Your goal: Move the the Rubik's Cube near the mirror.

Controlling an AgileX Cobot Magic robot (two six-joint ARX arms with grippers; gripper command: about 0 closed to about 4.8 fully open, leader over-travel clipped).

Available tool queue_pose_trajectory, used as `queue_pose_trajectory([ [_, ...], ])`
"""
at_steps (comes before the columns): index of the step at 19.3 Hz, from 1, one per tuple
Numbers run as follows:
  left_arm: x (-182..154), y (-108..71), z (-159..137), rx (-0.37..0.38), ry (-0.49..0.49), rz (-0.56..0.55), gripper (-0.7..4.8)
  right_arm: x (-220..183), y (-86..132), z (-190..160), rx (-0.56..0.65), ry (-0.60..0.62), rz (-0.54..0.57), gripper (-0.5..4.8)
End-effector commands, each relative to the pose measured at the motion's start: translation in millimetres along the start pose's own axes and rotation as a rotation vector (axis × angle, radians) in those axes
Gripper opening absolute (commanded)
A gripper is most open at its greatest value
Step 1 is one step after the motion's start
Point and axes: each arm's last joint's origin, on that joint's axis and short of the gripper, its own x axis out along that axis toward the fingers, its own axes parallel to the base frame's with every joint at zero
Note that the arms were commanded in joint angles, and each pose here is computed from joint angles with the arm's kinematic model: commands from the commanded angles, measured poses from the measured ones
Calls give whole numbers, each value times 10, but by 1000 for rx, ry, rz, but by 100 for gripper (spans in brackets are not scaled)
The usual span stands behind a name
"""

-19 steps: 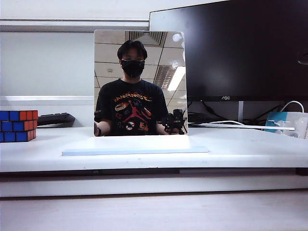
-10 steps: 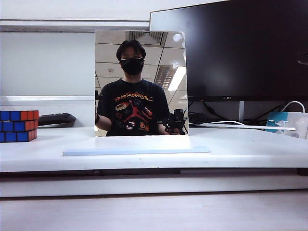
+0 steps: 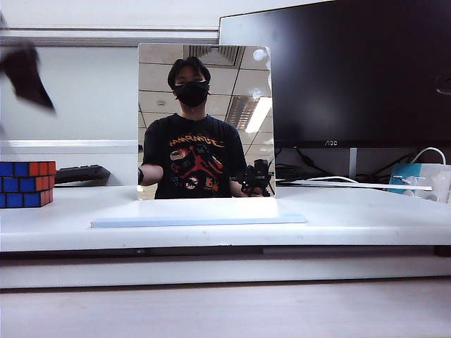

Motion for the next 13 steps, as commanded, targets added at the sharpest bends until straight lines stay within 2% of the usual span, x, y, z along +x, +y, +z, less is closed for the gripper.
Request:
queue_pose_trajectory([
  [1,141,13,-129,-65,99,-8,479,1,-4,-5,-2,-6,-4,-1],
  [3,217,-13,-243,-61,163,0,479,1,-6,-5,-6,-6,-7,-1],
  [6,300,-88,-369,-7,206,83,479,0,-8,-5,-8,-7,-14,-1],
  [7,309,-95,-391,-6,213,109,393,1,-10,-5,-8,-8,-21,-1],
  [8,306,-102,-419,-4,236,122,150,1,-10,-4,-8,-8,-23,-1],
  [9,305,-108,-425,8,241,122,107,0,-13,-4,-9,-10,-28,-1],
  [11,302,-99,-434,39,250,142,108,0,-15,-4,-8,-10,-34,-1],
  [12,299,-98,-440,59,258,142,23,0,-15,-3,-9,-11,-34,-1],
  [13,296,-102,-445,64,268,126,-1,0,-15,-3,-8,-11,-34,-1],
])
